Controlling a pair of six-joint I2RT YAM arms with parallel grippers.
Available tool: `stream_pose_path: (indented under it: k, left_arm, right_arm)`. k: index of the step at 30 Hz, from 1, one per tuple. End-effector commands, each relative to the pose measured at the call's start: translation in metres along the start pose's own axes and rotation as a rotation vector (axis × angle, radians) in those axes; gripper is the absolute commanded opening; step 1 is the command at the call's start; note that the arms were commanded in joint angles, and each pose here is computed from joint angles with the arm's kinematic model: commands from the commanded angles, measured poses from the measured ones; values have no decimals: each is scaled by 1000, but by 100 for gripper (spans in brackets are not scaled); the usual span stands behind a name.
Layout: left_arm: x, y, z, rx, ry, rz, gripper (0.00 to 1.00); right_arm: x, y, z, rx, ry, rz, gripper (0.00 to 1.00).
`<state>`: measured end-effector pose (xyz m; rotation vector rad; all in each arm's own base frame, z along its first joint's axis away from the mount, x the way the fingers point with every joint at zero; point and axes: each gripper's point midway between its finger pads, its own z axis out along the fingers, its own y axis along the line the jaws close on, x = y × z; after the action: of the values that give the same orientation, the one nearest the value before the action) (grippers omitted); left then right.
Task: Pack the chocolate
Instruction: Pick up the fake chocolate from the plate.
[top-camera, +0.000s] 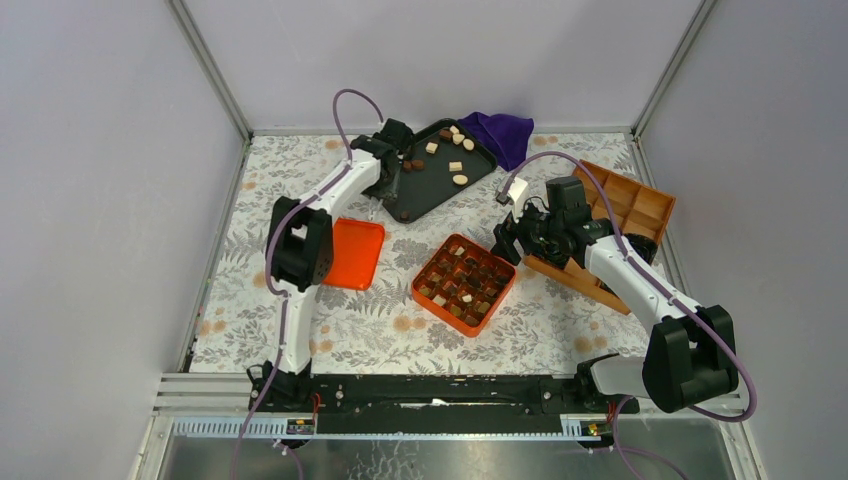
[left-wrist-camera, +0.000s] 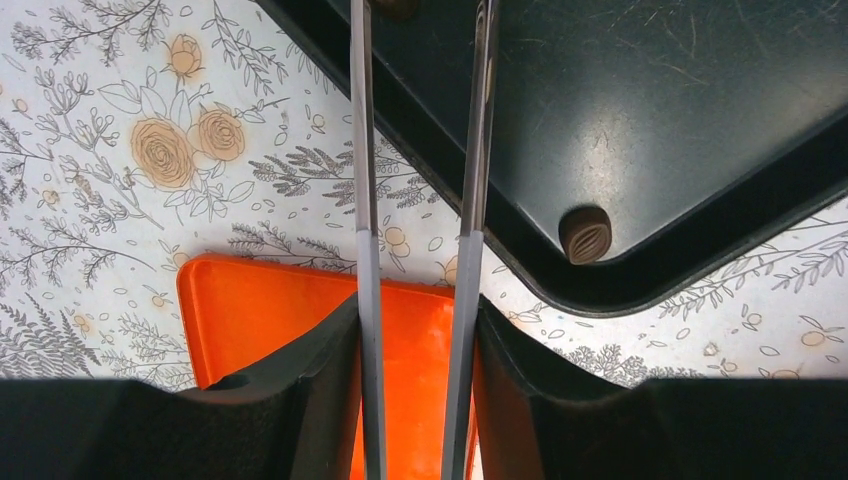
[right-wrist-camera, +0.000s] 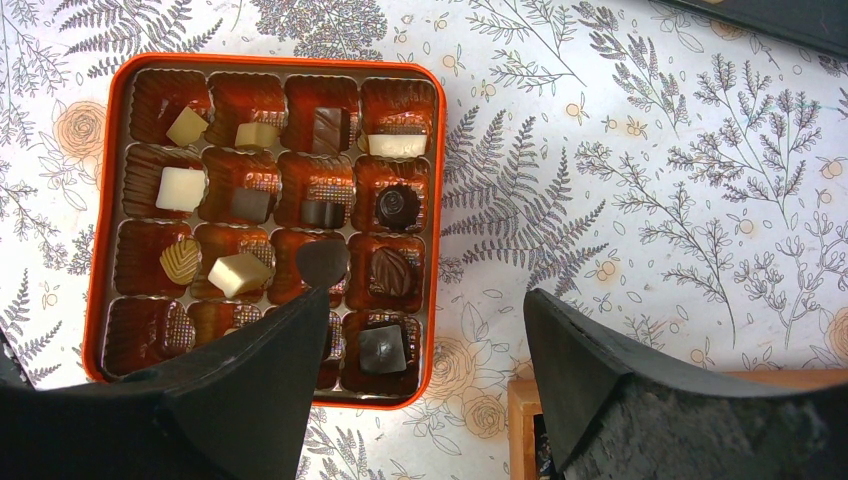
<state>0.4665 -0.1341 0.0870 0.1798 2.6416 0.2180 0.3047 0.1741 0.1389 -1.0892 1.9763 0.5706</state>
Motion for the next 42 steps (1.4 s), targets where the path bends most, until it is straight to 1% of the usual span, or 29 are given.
stream_pose_path:
  k: [1,5,6,9,10,14,20,22,24,29,32,37,42]
  left_arm:
    - [-7,10,-1,-40,4,27,46]
    - [-4,7,2,-30,18,32,44]
    - [-5,7,1,-29,17,30,41]
    - [-8,3,-3,-3,14,19,25]
    - [-9,1,-6,10,10,14,24]
    - [-13,-5,-16,58,-1,-1,26]
    - [-4,-14,-23,118,29,-7,27]
    - [-3,-16,-27,134,30,-17,26]
    - [-3,-18,-33,158,19,-33,22]
    - [-8,-23,-64,236,-63,-86,8]
    - [-4,-25,-82,287,-108,-115,3]
    - [16,-39,-115,434,-125,-153,0]
    - [54,-58,-157,630,-140,-179,0]
  right_arm:
    - [-12,-2,-2,-9,-34,-25,79]
    - [-12,-2,-2,-8,-34,-26,79]
    - [-12,-2,-2,-9,-35,-25,79]
    - [-11,-2,-2,-7,-34,-25,79]
    - [-12,-2,-2,-7,-35,-26,79]
    - [-12,-2,-2,-7,-35,-26,79]
    - [-13,-2,-3,-6,-38,-28,79]
    - [-12,-2,-3,-7,-36,-27,79]
    - [-13,-2,-3,-7,-38,-27,79]
    - [-14,-1,-4,-8,-42,-28,79]
    - [-14,-1,-4,-8,-44,-28,79]
    - [-16,1,-5,-12,-49,-28,79]
    - [-18,3,-8,-22,-59,-35,79]
